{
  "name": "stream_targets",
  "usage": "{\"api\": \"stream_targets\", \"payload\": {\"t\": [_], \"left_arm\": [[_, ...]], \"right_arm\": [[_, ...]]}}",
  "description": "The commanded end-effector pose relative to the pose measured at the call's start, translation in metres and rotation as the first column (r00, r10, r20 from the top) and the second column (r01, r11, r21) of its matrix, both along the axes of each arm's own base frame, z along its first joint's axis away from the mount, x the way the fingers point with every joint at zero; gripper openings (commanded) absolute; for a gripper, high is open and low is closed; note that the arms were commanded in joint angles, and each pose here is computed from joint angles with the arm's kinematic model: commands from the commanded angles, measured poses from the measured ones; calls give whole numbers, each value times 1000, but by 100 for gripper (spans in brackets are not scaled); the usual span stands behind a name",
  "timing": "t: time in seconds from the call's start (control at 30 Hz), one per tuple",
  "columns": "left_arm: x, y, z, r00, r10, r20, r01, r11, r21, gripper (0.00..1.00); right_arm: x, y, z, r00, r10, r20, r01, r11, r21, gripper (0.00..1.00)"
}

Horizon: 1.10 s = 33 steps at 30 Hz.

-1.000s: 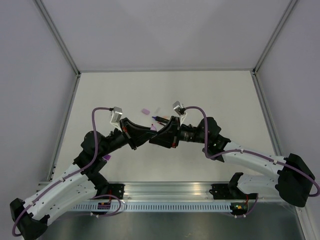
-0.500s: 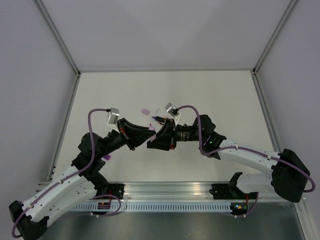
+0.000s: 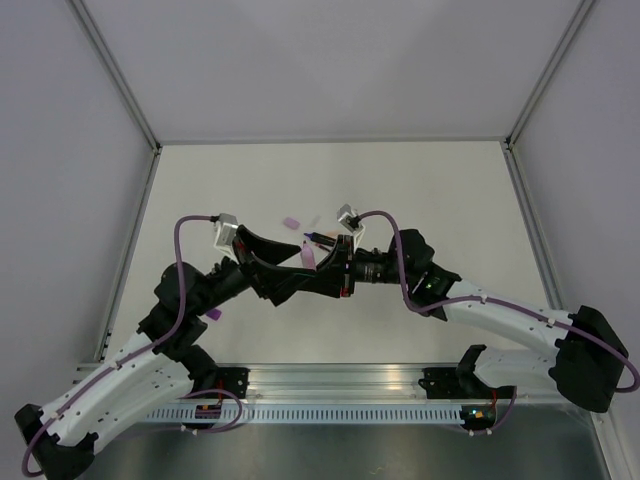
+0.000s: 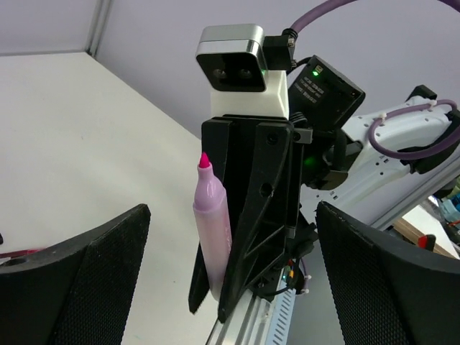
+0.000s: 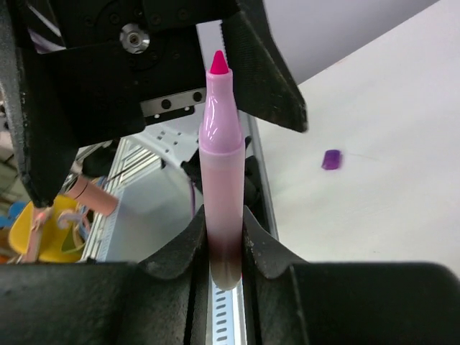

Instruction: Insert the pens into the pen caps

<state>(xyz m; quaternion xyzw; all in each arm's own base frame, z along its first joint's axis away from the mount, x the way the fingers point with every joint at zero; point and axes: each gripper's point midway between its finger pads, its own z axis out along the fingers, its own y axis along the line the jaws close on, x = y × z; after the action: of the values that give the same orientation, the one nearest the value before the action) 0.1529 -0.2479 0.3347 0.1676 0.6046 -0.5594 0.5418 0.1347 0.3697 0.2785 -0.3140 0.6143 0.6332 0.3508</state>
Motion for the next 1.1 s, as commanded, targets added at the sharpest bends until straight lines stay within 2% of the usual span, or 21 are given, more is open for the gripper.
{"api": "stream_targets", "payload": {"t": [0.0, 0.1, 0.17, 0.23, 0.37, 0.43, 0.53, 0.57, 0.6, 0.7, 0.73, 0.77, 0.8, 0.83, 0.87, 0.9, 0.93, 0.97, 1.0, 1.03, 1.07], "left_arm": [[5, 10, 25, 998, 65, 8, -65, 998, -21, 100], [19, 19, 19, 984, 159, -84, -159, 987, -3, 100], [29, 24, 7, 961, 223, -162, -221, 975, 31, 100], [50, 31, -14, 905, 339, -257, -321, 940, 113, 100], [83, 42, -33, 768, 533, -355, -458, 845, 277, 100], [102, 36, -56, 676, 606, -418, -485, 794, 367, 100], [124, 43, -57, 458, 710, -534, -594, 692, 411, 100], [125, 54, -69, 338, 750, -569, -631, 629, 454, 99], [134, 53, -78, 291, 777, -558, -631, 595, 499, 100], [150, 54, -62, 238, 806, -542, -659, 544, 519, 98], [160, 46, -57, 262, 812, -521, -655, 546, 522, 97], [165, 43, -56, 343, 833, -433, -623, 547, 559, 97], [178, 31, -43, 409, 818, -404, -635, 574, 517, 97], [184, 28, -47, 434, 826, -359, -629, 564, 536, 97], [190, 38, -48, 382, 858, -343, -672, 513, 534, 97], [184, 63, -70, 254, 903, -347, -669, 423, 611, 95], [187, 73, -80, 146, 906, -398, -679, 384, 626, 92], [187, 68, -90, 86, 863, -498, -653, 426, 626, 91], [195, 79, -98, 30, 848, -530, -642, 422, 640, 91], [195, 81, -103, -2, 836, -548, -615, 431, 660, 90], [199, 71, -118, 9, 830, -558, -549, 470, 691, 88]], "right_arm": [[24, -13, 26, 981, -181, 69, 181, 983, 17, 0], [55, -36, 23, 912, -403, 81, 406, 914, -27, 0], [86, -65, 17, 793, -604, 80, 609, 788, -92, 0], [108, -98, 8, 647, -757, 87, 760, 632, -152, 0], [117, -125, 14, 538, -838, 92, 841, 526, -124, 0], [117, -133, 16, 519, -849, 101, 854, 508, -114, 0], [118, -144, 22, 481, -869, 115, 876, 471, -100, 0], [118, -146, 20, 473, -873, 119, 881, 463, -102, 0], [119, -151, 22, 455, -883, 120, 890, 446, -94, 0], [119, -156, 24, 437, -890, 128, 899, 429, -86, 0], [118, -157, 25, 434, -892, 128, 901, 427, -83, 0], [118, -158, 25, 433, -892, 130, 901, 425, -83, 0], [119, -159, 25, 429, -894, 131, 903, 421, -82, 0], [119, -160, 25, 426, -895, 133, 905, 418, -81, 0], [118, -160, 27, 424, -896, 133, 906, 417, -76, 0], [119, -161, 27, 424, -896, 136, 906, 417, -77, 0], [118, -160, 25, 428, -893, 138, 904, 421, -81, 0], [118, -159, 27, 432, -892, 135, 902, 425, -79, 0], [117, -158, 27, 436, -890, 133, 900, 429, -78, 0], [117, -159, 28, 437, -890, 130, 899, 431, -74, 0], [117, -159, 26, 437, -889, 132, 899, 431, -77, 0]]}}
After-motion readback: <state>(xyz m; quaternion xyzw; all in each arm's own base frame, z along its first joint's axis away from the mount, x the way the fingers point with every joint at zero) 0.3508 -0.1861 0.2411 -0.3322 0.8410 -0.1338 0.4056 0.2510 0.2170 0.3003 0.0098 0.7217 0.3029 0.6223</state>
